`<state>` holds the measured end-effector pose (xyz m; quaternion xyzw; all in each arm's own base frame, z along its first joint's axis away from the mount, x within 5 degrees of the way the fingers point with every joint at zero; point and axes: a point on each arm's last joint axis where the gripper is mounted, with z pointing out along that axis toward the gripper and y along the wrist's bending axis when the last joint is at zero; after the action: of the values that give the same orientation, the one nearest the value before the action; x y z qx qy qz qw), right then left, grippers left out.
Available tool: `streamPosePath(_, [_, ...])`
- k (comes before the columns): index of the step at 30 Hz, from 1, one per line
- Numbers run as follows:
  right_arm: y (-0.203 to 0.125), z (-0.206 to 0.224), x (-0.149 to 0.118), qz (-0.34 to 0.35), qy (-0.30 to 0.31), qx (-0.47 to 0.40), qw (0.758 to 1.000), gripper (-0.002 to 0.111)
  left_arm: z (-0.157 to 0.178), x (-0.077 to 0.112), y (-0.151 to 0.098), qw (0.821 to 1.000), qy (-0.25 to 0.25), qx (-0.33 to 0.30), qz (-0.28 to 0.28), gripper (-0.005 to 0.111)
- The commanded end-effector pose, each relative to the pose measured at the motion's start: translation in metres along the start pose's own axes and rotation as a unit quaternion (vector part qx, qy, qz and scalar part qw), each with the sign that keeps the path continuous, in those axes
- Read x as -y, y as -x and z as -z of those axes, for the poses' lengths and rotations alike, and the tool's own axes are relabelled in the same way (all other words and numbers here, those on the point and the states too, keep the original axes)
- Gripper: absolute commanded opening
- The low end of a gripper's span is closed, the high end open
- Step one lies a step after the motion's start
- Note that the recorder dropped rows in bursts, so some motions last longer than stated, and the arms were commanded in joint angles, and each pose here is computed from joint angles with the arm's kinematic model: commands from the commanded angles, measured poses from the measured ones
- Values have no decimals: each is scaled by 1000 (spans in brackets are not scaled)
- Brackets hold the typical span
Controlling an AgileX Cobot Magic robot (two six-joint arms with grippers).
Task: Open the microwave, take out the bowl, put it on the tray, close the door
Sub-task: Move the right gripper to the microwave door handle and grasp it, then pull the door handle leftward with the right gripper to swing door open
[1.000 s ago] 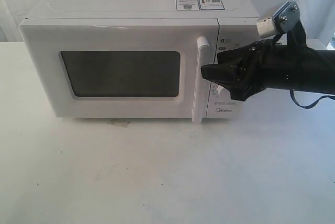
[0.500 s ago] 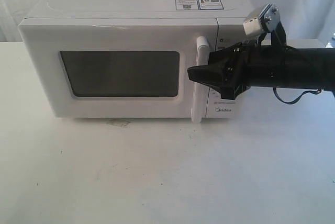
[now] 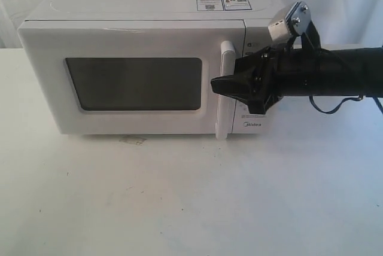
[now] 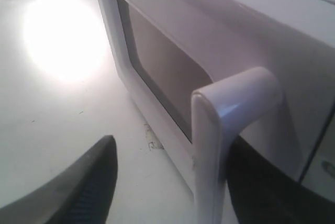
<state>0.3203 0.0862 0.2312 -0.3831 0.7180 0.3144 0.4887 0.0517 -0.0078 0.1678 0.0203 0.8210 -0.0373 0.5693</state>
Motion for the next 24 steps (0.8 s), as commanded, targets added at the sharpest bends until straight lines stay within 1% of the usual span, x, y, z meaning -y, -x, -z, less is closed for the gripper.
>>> streamPosePath(1, [3,-10,-3,52,57,1,997,0,0,0,-1,1000,-3,2,4,0])
streamPosePath(3, [2,-9,-8,61,84,0,995,0,0,0,-1,1000,-3,2,4,0])
streamPosePath(8, [2,-9,-8,62,86,-4,994,0,0,0,-1,1000,-3,2,4,0])
streamPosePath(9, [1,-9,-12,59,105,-6,993,0,0,0,-1,1000,-3,2,4,0])
streamPosePath(10, [1,-7,-20,60,150,-4,987,0,0,0,-1,1000,-3,2,4,0])
streamPosePath(11, [-2,-5,-24,78,181,-24,980,0,0,0,-1,1000,-3,2,4,0])
streamPosePath(12, [-5,-4,-29,90,200,-55,974,0,0,0,-1,1000,-3,2,4,0])
streamPosePath(14, [-6,-2,-34,97,212,-77,969,0,0,0,-1,1000,-3,2,4,0])
streamPosePath(15, [-5,-3,-34,86,210,-76,971,0,0,0,-1,1000,-3,2,4,0])
streamPosePath(18, [-3,-8,-21,50,131,-74,987,0,0,0,-1,1000,-3,2,4,0])
streamPosePath(20, [-2,-9,-16,37,102,-70,992,0,0,0,-1,1000,-3,2,4,0])
streamPosePath(24, [-1,-9,-17,35,104,-67,992,0,0,0,-1,1000,-3,2,4,0])
